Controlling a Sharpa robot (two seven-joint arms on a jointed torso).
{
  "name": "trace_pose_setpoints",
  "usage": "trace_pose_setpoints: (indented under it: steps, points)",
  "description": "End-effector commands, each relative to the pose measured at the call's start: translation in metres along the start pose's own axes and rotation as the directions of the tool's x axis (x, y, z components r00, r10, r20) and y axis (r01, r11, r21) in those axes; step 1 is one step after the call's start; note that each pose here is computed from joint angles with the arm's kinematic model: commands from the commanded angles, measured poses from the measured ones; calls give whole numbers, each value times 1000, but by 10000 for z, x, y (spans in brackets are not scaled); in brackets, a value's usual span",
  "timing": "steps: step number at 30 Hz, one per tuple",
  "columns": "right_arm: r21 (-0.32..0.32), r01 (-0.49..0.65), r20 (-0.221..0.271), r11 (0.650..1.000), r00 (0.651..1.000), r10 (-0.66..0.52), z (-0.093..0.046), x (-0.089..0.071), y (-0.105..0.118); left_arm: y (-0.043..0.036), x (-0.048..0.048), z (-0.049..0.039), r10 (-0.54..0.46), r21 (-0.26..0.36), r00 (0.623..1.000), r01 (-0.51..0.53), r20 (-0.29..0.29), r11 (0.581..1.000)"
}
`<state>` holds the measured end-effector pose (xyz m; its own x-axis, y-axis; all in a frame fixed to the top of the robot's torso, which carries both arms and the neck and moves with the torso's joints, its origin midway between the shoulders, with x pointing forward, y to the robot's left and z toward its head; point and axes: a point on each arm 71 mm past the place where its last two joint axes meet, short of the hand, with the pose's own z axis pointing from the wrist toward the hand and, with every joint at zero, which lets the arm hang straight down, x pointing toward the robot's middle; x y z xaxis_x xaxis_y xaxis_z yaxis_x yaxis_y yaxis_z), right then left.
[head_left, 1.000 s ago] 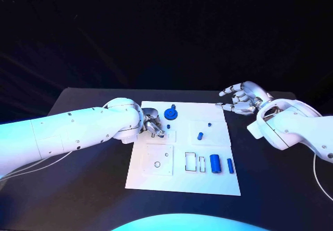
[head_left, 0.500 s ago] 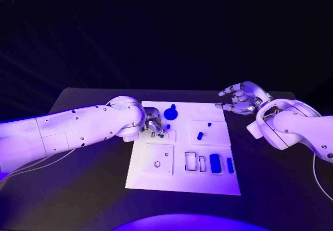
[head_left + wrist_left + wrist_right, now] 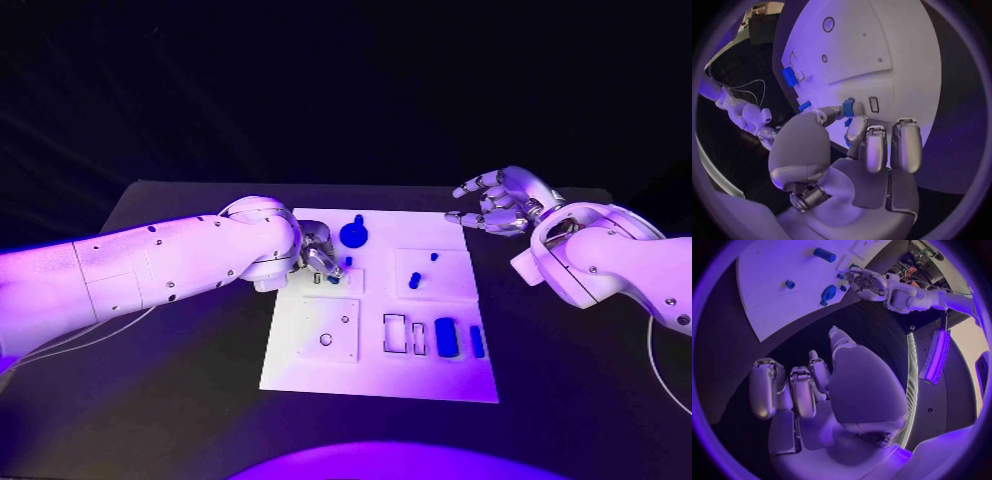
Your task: Assemble the parts on the task board
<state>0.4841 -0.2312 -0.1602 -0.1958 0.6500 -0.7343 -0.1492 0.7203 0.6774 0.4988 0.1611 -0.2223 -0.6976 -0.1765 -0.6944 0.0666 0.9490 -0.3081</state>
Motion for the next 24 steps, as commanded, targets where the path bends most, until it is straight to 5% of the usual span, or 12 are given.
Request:
trace_pose_setpoints:
  steps: [1, 24]
  points:
    - [-13, 6, -11, 1000, 1000, -6, -4, 14, 14, -22, 111, 29, 11, 4, 999, -11, -49, 1000]
    - [-14, 5, -5, 1000, 1000, -5, -11, 7, 13, 6, 89, 34, 6, -2, 999, -6, -32, 1000]
